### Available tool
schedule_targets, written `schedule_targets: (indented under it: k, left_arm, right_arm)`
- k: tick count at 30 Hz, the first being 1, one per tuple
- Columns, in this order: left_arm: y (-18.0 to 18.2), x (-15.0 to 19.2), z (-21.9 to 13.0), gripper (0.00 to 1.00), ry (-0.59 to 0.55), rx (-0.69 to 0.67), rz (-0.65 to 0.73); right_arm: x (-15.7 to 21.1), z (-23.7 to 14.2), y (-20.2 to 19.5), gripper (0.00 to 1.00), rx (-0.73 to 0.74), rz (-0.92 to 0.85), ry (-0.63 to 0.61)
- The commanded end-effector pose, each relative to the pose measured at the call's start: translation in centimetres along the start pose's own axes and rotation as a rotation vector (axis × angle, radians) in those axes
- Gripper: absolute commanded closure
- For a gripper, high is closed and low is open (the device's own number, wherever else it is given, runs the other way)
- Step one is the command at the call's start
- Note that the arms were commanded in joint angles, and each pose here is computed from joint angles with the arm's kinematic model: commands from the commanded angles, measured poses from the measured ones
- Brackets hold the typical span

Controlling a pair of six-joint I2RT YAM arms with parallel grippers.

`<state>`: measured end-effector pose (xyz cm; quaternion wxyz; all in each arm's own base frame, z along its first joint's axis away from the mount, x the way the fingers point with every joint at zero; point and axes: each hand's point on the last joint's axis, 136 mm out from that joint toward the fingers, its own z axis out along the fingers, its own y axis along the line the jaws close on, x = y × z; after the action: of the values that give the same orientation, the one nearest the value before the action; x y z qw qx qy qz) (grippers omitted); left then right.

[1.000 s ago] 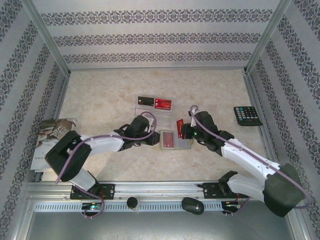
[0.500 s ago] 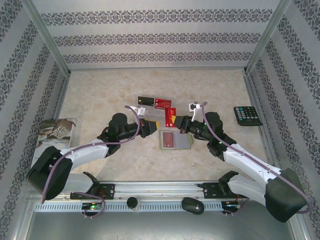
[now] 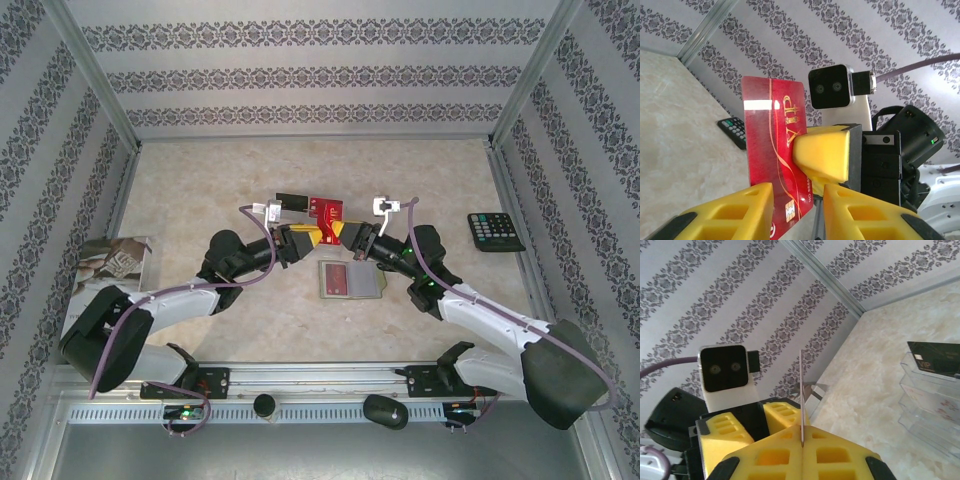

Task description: Take the credit cards out of the card holder

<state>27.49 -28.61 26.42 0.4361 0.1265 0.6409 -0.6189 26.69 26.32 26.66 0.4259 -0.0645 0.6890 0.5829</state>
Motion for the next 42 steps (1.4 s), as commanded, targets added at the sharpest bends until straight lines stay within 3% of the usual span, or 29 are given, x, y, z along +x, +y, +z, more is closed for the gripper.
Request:
schedule_targets:
  k: [1, 7, 16, 24, 32, 34, 35, 39, 42]
  left_arm:
    - [-0.8, -1.0, -0.7, 0.69, -0.045, 0.056, -0.011]
    - [-0.2, -1.8, -1.8, 0.68, -0.081, 0.054, -0.034]
    - [-2.5, -2.8, -1.7, 0.69, -0.096, 0.158, -0.017]
    - [-1.9, -2.3, -1.8, 0.72, -0.091, 0.141, -0.045]
    - [-2.1, -2.9, -1.3, 0.81, -0.078, 0.128, -0.041]
    - [-2.1, -3.1, -1.0, 0.97, -0.065, 0.123, -0.041]
    - [-2.0, -3.0, -0.8, 1.00, -0.049, 0.111, -0.043]
    - [-0.7, -2.1, -0.5, 1.00, 0.049, 0.007, -0.017]
    - [0.1, -1.3, -0.6, 1.00, 0.165, -0.099, 0.043]
  right_arm:
    - [-0.7, -0.1, 2.4, 1.00, -0.102, -0.007, -0.032]
    - [-1.3, -1.1, 2.6, 1.00, -0.085, -0.024, -0.055]
    - [-0.4, 1.0, 4.0, 1.00, -0.149, -0.036, 0.010]
    - [-0.3, 1.5, 4.7, 1.00, -0.185, -0.038, 0.015]
    - [1.4, 2.1, 3.7, 1.00, -0.167, -0.002, 0.074]
    - [1.7, 2.1, 3.3, 1.00, -0.153, 0.008, 0.084]
    - [1.8, 2.0, 3.0, 0.99, -0.145, 0.011, 0.085]
    - [1.9, 0.9, 1.2, 0.71, -0.083, 0.034, 0.092]
    - [1.7, -1.1, -0.7, 0.68, 0.013, 0.021, 0.075]
